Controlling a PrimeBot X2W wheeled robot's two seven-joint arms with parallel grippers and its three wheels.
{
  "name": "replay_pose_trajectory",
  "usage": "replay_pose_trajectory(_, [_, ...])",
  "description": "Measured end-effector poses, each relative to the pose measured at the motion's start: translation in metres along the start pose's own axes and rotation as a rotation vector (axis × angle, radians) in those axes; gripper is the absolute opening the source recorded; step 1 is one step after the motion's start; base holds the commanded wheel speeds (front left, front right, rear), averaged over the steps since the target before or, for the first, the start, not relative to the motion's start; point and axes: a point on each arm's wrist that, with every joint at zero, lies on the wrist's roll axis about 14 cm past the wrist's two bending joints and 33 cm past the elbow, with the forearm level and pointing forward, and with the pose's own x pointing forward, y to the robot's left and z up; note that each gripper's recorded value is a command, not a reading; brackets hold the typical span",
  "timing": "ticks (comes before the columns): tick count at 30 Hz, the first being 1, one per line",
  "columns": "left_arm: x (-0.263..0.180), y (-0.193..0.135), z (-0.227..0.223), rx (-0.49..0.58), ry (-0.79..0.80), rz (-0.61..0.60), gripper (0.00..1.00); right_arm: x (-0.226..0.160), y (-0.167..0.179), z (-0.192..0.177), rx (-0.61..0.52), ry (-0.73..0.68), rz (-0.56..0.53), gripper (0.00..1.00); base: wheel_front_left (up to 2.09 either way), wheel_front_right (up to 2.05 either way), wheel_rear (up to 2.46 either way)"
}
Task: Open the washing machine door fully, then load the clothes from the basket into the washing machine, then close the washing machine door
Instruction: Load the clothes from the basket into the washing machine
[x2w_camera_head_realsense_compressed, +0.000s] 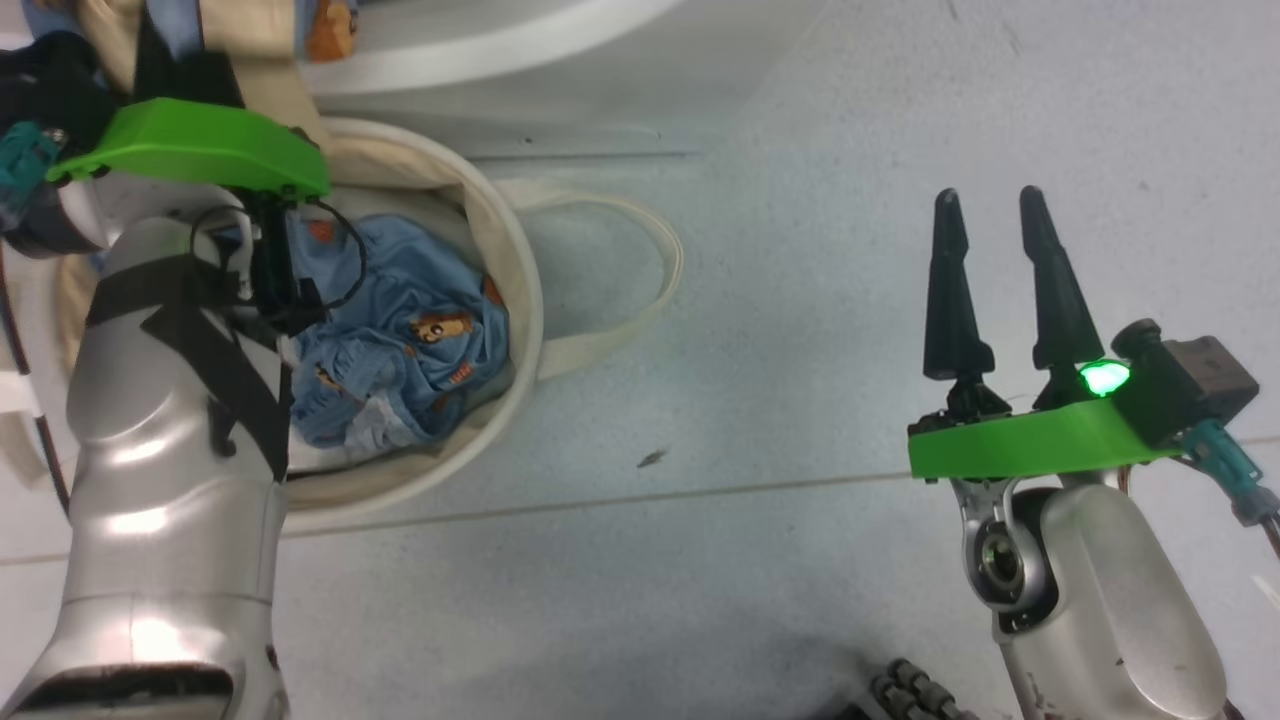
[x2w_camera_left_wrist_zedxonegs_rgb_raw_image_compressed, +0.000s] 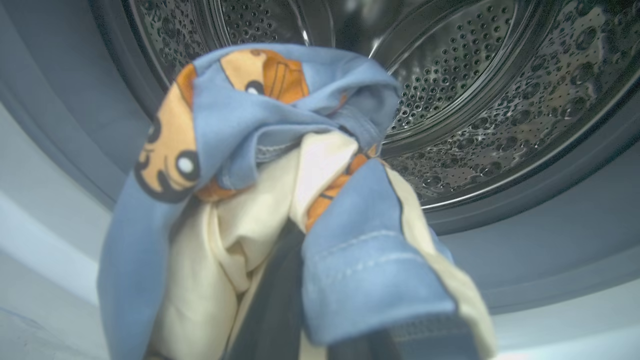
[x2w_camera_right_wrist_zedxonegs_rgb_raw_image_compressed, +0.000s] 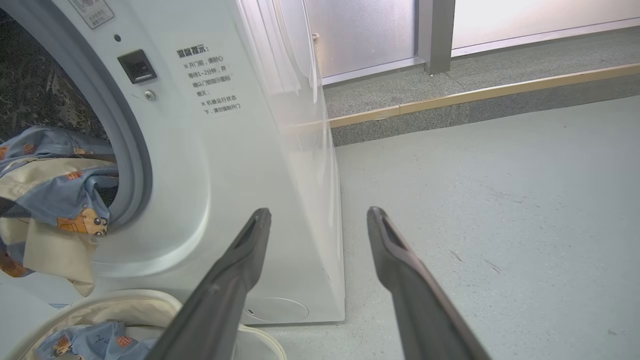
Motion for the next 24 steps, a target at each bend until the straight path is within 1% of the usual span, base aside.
replay_pose_trajectory(2, [-0.003, 0.0, 0.019, 0.008, -0.047, -0.001, 0.0, -0.002, 0.005, 0.006, 0.005, -0.012, 0.01, 1.0, 0.0, 0.0, 0.0])
replay_pose_trajectory(5, [-0.008, 0.003, 0.035, 0.019, -0.084, 0.004, 0.0, -0.008, 0.007, 0.008, 0.009, -0.013, 0.012, 1.0, 0.0, 0.0, 0.0])
replay_pose_trajectory(9, [-0.005, 0.001, 0.037, 0.041, -0.097, -0.001, 0.0, -0.014, 0.004, 0.005, 0.017, 0.002, -0.002, 1.0, 0.0, 0.0, 0.0])
replay_pose_trajectory(15, [0.014, 0.004, 0.035, 0.104, -0.102, 0.006, 0.0, -0.016, -0.004, 0.0, 0.033, 0.015, -0.027, 1.0, 0.0, 0.0, 0.0])
replay_pose_trajectory(18, [0.03, -0.008, 0.043, 0.13, -0.134, -0.024, 0.0, -0.018, -0.011, -0.007, 0.032, 0.034, -0.046, 1.0, 0.0, 0.0, 0.0])
replay_pose_trajectory(21, [0.045, -0.029, 0.051, 0.138, -0.163, -0.073, 0.0, -0.018, -0.013, -0.013, 0.033, 0.051, -0.052, 1.0, 0.0, 0.0, 0.0])
replay_pose_trajectory(24, [0.058, -0.047, 0.063, 0.143, -0.204, -0.107, 0.0, -0.015, -0.015, -0.011, 0.034, 0.043, -0.054, 1.0, 0.0, 0.0, 0.0])
